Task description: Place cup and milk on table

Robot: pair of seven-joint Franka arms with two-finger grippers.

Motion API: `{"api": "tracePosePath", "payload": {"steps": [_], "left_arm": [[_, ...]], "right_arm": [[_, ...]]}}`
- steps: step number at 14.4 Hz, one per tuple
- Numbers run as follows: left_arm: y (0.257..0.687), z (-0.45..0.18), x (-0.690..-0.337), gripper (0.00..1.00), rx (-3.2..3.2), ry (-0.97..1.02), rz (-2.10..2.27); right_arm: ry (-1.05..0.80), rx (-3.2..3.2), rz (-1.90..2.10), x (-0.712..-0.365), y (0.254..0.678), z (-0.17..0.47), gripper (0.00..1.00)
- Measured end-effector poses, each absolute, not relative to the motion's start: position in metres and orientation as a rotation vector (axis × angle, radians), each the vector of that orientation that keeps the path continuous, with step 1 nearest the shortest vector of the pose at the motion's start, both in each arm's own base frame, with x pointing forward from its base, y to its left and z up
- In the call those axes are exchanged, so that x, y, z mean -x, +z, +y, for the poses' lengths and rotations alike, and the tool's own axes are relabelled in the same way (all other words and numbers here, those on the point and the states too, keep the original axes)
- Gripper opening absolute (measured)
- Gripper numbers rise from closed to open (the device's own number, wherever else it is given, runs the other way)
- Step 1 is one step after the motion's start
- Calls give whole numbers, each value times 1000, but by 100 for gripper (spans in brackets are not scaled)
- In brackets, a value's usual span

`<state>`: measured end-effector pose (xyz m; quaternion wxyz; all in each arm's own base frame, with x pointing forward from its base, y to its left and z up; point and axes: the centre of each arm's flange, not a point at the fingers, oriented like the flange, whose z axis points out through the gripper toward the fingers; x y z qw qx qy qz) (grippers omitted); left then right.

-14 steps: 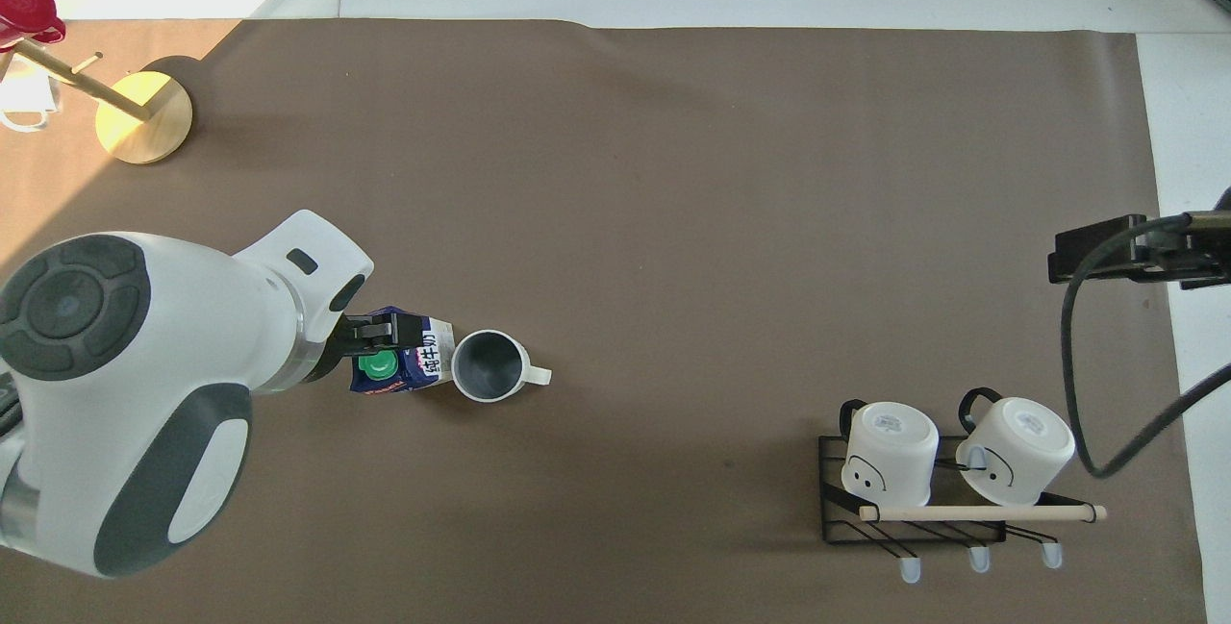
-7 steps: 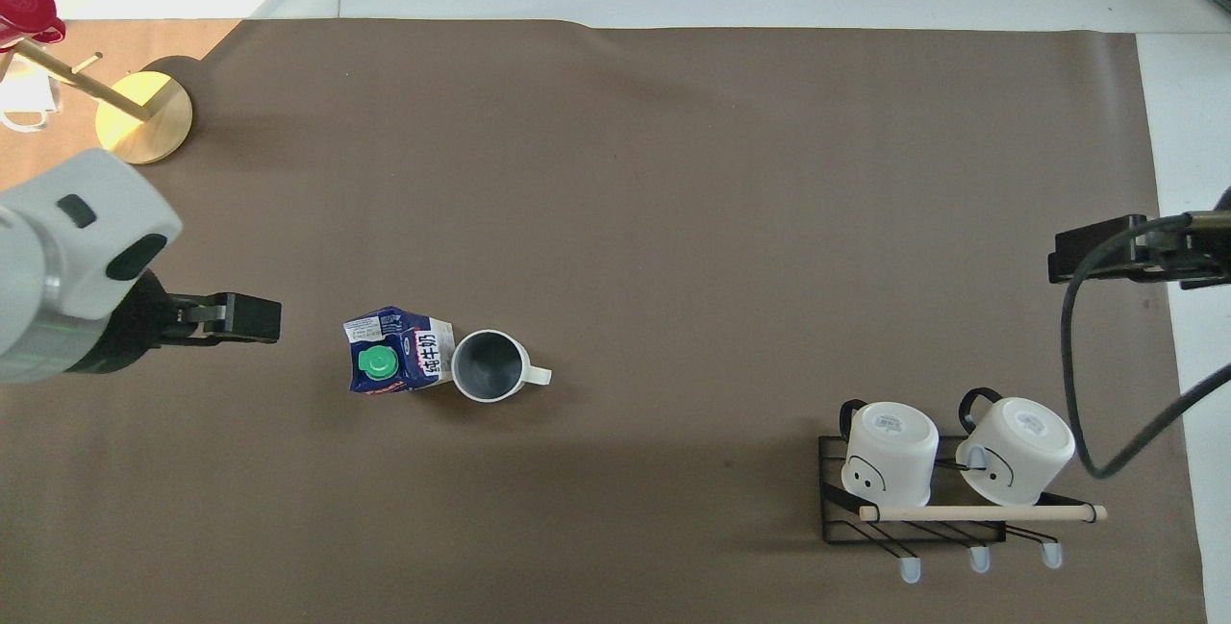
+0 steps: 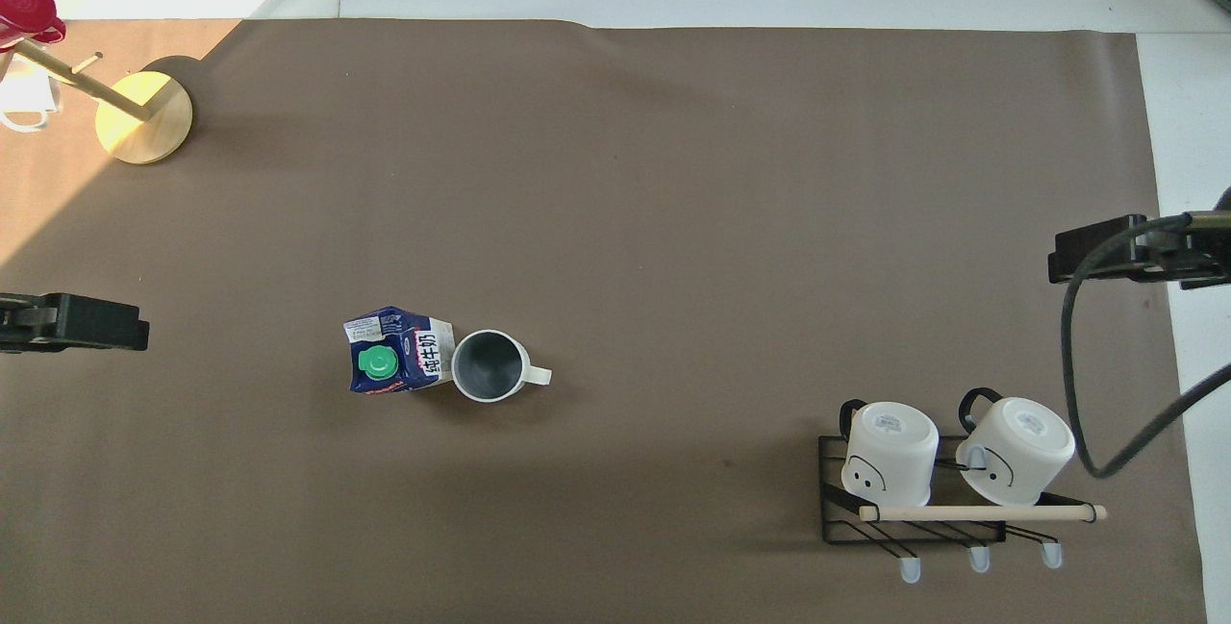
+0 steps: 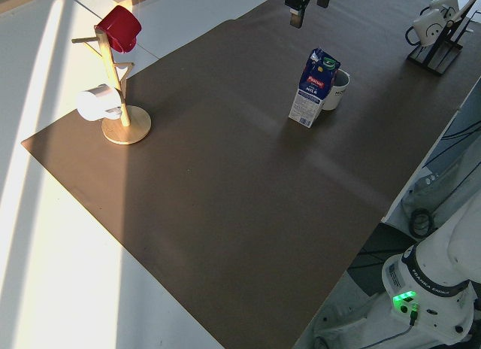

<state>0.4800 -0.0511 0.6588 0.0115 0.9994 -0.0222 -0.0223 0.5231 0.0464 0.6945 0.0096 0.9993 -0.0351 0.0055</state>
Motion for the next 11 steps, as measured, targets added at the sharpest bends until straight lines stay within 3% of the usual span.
{"api": "tracePosePath", "payload": {"steps": [11], "left_arm": [[657, -63, -474, 100, -3122, -129, -111]], "right_arm": [[8, -3120, -114, -523, 694, 45, 100]]}}
